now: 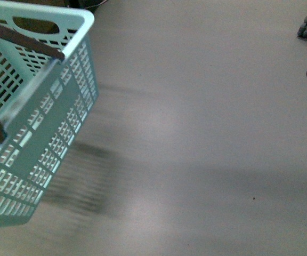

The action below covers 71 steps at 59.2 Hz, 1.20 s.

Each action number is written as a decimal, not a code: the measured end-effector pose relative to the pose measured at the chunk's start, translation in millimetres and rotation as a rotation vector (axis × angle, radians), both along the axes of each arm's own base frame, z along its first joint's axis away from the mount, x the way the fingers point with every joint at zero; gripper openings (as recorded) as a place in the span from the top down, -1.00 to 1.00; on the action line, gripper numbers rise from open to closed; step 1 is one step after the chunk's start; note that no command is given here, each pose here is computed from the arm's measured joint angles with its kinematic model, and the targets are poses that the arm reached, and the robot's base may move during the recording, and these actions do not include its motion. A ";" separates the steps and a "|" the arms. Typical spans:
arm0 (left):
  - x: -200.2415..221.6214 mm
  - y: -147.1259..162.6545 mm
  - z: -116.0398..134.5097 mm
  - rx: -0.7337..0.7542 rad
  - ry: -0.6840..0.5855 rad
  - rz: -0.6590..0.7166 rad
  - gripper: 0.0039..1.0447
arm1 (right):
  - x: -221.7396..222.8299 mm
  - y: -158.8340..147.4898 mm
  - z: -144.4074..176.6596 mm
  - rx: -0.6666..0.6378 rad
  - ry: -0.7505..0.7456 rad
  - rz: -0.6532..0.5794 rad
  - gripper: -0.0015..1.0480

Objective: Pick lemon and mango into basket

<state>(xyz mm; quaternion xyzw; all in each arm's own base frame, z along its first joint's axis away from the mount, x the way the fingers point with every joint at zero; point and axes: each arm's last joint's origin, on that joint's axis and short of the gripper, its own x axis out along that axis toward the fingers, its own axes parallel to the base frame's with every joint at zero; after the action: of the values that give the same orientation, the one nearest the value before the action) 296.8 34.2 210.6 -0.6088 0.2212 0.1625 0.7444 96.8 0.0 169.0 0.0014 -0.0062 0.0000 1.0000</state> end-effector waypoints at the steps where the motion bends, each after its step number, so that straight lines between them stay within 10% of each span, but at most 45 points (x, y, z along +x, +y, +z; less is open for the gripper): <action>1: -2.8 0.6 3.3 -0.002 -0.008 0.001 0.87 | 0.0 0.0 0.0 0.000 0.000 0.000 -0.83; 30: -110.6 -52.6 106.1 -0.063 -0.262 -0.038 0.88 | 0.0 0.0 0.0 0.000 0.000 0.000 -0.83; 71: -138.7 -60.5 132.7 -0.058 -0.297 -0.038 0.88 | 0.0 0.0 0.0 0.000 0.000 0.000 -0.83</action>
<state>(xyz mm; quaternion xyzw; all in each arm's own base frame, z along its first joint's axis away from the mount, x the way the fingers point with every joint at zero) 158.2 -26.2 343.3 -0.6431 0.1247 0.0501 0.7539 96.8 0.0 169.0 0.0014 -0.0062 0.0000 1.0000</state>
